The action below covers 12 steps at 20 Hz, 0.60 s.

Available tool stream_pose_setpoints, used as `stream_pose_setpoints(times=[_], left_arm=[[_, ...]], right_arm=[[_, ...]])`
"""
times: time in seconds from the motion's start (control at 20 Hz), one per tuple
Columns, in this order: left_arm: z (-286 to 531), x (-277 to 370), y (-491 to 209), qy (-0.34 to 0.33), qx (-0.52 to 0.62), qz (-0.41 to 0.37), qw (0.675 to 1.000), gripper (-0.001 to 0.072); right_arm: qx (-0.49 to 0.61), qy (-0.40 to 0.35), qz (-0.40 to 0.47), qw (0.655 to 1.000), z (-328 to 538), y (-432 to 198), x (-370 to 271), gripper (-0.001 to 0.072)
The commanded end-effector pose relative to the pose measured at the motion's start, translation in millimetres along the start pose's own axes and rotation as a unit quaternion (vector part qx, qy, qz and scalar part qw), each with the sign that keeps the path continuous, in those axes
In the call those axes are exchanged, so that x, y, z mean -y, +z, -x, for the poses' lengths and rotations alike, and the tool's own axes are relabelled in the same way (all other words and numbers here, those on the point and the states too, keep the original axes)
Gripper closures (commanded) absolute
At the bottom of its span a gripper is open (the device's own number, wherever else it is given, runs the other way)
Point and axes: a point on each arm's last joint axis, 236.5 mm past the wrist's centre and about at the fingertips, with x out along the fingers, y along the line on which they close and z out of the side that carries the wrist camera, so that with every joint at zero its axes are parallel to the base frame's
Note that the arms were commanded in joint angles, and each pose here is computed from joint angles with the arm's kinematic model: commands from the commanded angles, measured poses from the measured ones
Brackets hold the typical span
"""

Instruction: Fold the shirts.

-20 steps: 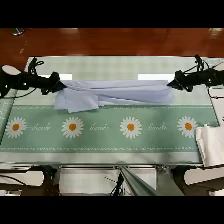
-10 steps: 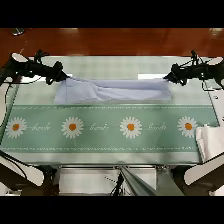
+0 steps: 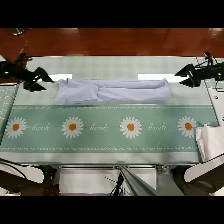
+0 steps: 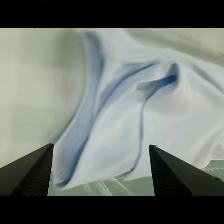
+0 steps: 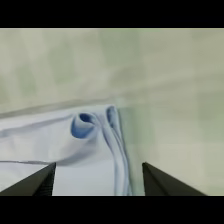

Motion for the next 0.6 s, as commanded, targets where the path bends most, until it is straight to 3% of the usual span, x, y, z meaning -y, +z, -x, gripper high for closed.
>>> stream_pose_setpoints(times=[0.0,0.25,0.55], left_arm=[[38,-24,-16,0.028,0.058,0.004,0.998,0.0002],[30,53,-83,-0.070,0.149,-0.051,0.985,0.0002],[-7,101,-147,-0.094,0.105,-0.113,0.984,0.0004]], right_arm=[[-0.033,-0.047,-0.023,0.998,13,-17,41,0.0092],[-0.098,-0.030,-0.011,0.995,-33,-43,25,0.0092],[-0.151,-0.002,0.048,0.987,-82,-76,-34,0.0099]])
